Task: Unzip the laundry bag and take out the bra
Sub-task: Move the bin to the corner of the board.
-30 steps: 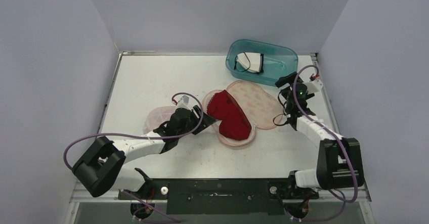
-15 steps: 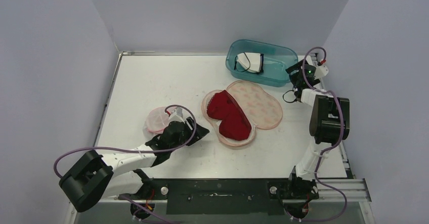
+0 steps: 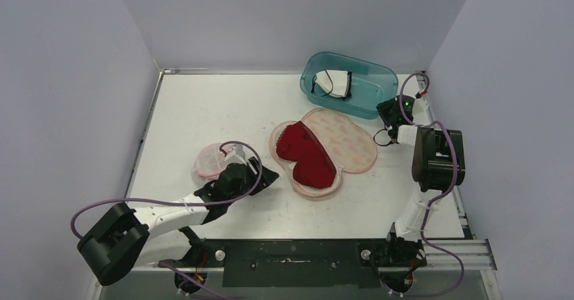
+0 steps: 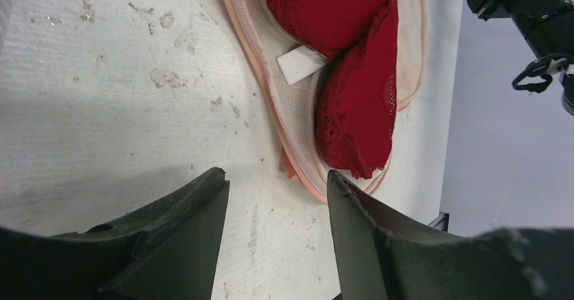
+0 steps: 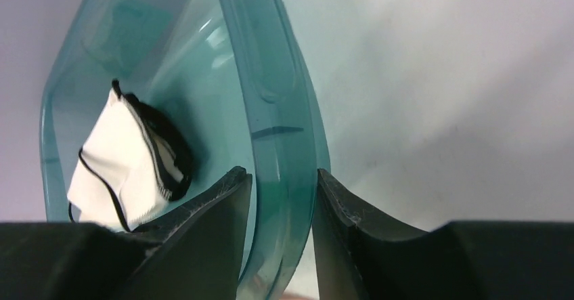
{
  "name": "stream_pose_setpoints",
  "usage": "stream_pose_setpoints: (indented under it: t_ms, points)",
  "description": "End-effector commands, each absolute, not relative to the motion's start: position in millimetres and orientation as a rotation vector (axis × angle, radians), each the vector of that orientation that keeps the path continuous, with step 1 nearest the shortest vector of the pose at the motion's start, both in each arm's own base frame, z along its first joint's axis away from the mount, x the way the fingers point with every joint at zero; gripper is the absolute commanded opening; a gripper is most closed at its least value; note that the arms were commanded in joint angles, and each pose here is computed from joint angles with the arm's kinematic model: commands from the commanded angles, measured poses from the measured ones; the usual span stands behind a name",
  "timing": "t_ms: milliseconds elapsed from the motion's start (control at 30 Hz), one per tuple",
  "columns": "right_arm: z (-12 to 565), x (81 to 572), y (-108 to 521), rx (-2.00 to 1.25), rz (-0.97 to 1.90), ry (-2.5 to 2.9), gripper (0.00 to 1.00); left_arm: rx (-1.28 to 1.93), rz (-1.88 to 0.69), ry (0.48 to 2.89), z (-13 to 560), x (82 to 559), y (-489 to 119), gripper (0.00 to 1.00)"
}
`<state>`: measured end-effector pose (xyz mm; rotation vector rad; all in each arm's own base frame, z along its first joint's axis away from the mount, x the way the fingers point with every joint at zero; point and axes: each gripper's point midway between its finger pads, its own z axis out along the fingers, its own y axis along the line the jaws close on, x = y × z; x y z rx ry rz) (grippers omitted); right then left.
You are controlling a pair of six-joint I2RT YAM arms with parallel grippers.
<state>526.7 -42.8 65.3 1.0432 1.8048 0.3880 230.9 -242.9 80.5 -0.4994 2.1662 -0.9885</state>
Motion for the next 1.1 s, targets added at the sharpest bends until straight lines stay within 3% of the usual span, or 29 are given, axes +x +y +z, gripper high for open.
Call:
stream_pose_setpoints:
  t_ms: [0,267,333,500,700,900,1067]
  points:
    - [113,514,-11,0.996,0.499,1.707,0.36,-0.47,-1.058,2.123,97,233,-261,0.53]
    - [112,467,34,1.053,0.595,1.688,0.31,-0.446,-1.093,2.14,99,221,-275,0.53]
    - [114,454,47,1.062,0.614,1.679,0.38,-0.442,-1.094,2.142,99,219,-276,0.53]
    - [132,428,56,1.012,0.622,1.673,0.68,-0.432,-1.063,2.157,100,215,-274,0.53]
    - [147,390,42,0.919,0.495,1.717,0.82,-0.41,-0.994,2.179,100,209,-262,0.53]
    - [135,330,62,0.724,0.456,1.841,0.84,-0.402,-0.916,2.261,97,185,-248,0.53]
    - [134,289,135,0.32,0.695,1.924,0.81,-0.409,-0.861,2.31,92,164,-238,0.53]
